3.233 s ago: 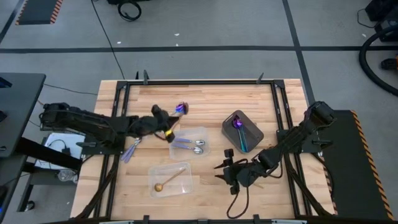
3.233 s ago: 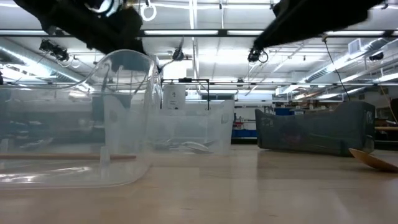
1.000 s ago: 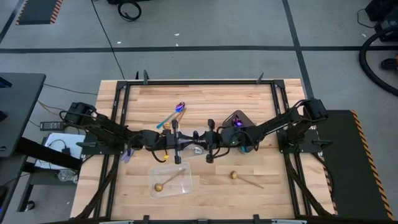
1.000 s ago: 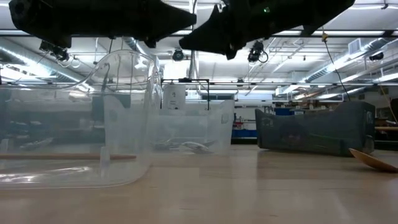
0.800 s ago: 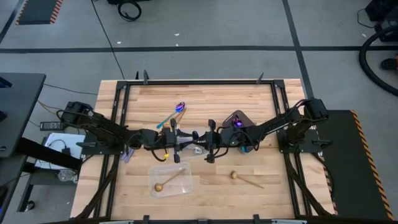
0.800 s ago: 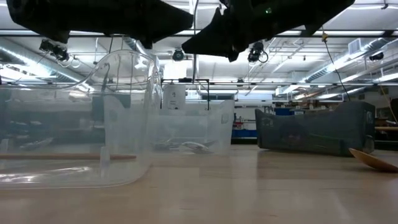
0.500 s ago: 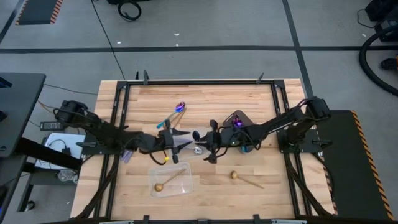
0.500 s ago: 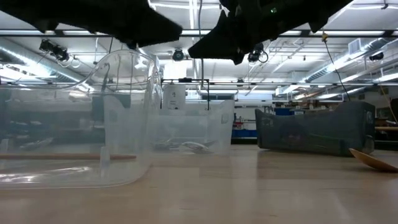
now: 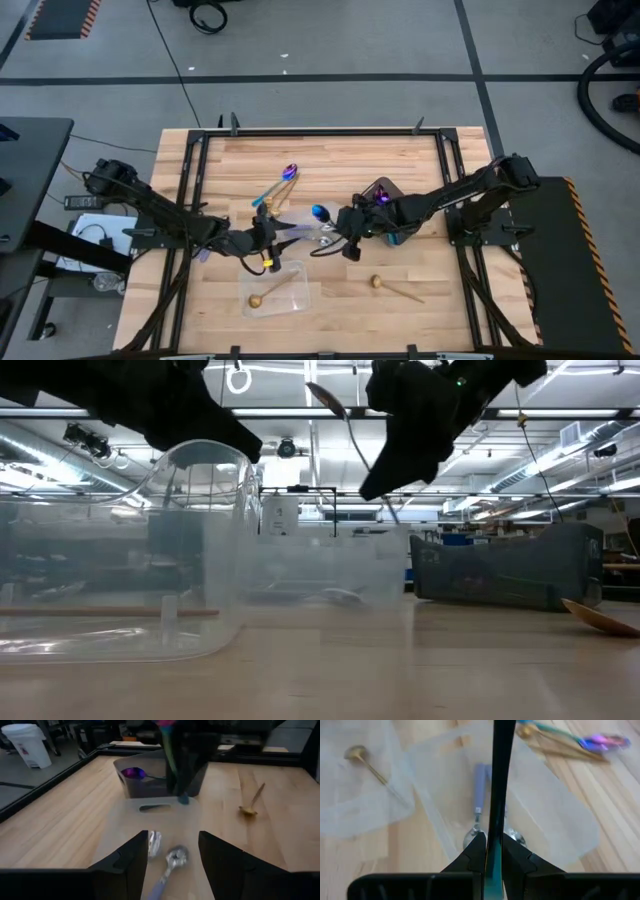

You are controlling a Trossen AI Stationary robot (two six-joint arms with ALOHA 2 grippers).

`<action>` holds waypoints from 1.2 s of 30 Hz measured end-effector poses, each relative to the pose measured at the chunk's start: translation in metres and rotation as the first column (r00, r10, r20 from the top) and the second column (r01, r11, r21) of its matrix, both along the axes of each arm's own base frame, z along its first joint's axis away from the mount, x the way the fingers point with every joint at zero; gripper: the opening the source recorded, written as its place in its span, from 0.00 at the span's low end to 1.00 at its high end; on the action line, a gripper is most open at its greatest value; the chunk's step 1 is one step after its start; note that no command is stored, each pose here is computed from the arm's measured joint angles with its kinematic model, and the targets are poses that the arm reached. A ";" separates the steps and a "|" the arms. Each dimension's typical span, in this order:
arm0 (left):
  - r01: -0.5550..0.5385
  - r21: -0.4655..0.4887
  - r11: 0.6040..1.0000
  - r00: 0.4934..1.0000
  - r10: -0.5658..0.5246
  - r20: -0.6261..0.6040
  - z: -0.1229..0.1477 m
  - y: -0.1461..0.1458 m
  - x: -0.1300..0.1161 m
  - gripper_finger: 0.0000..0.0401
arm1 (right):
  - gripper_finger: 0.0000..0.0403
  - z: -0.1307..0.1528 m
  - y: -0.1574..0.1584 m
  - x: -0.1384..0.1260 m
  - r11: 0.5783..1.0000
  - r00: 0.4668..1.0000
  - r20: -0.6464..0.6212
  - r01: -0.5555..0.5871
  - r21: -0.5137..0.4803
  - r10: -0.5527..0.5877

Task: Sort silverware by color (type)
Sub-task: Put the blue spoon into the black transparent bin

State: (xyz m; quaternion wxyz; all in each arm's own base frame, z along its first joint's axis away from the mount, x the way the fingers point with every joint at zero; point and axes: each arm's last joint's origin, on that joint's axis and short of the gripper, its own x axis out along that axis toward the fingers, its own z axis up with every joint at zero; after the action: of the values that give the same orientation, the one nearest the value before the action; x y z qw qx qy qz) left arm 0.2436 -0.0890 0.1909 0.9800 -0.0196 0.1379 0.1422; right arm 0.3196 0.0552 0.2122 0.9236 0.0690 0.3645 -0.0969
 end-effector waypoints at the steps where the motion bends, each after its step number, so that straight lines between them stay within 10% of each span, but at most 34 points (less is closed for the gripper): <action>1: 0.000 -0.010 1.000 1.000 0.000 0.003 0.000 0.000 0.000 0.45 | 0.11 0.003 0.000 -0.002 1.000 1.000 -0.023 0.015 0.009 -0.015; 17: 0.015 -0.020 1.000 1.000 -0.015 -0.018 -0.002 -0.001 -0.001 0.45 | 0.11 0.045 -0.003 -0.011 0.993 0.993 0.115 -0.019 0.119 0.005; 36: -0.002 -0.129 0.992 1.000 0.000 -0.013 -0.004 -0.002 -0.002 0.45 | 0.11 0.040 -0.042 -0.070 0.935 0.909 -0.352 0.302 0.185 -0.224</action>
State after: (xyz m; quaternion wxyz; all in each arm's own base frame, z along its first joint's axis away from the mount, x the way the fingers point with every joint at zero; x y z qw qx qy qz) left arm 0.2419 -0.0906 0.1865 0.9756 -0.0823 0.1533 0.1337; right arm 0.2499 0.0137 0.2521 0.8141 0.2101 0.5080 -0.1874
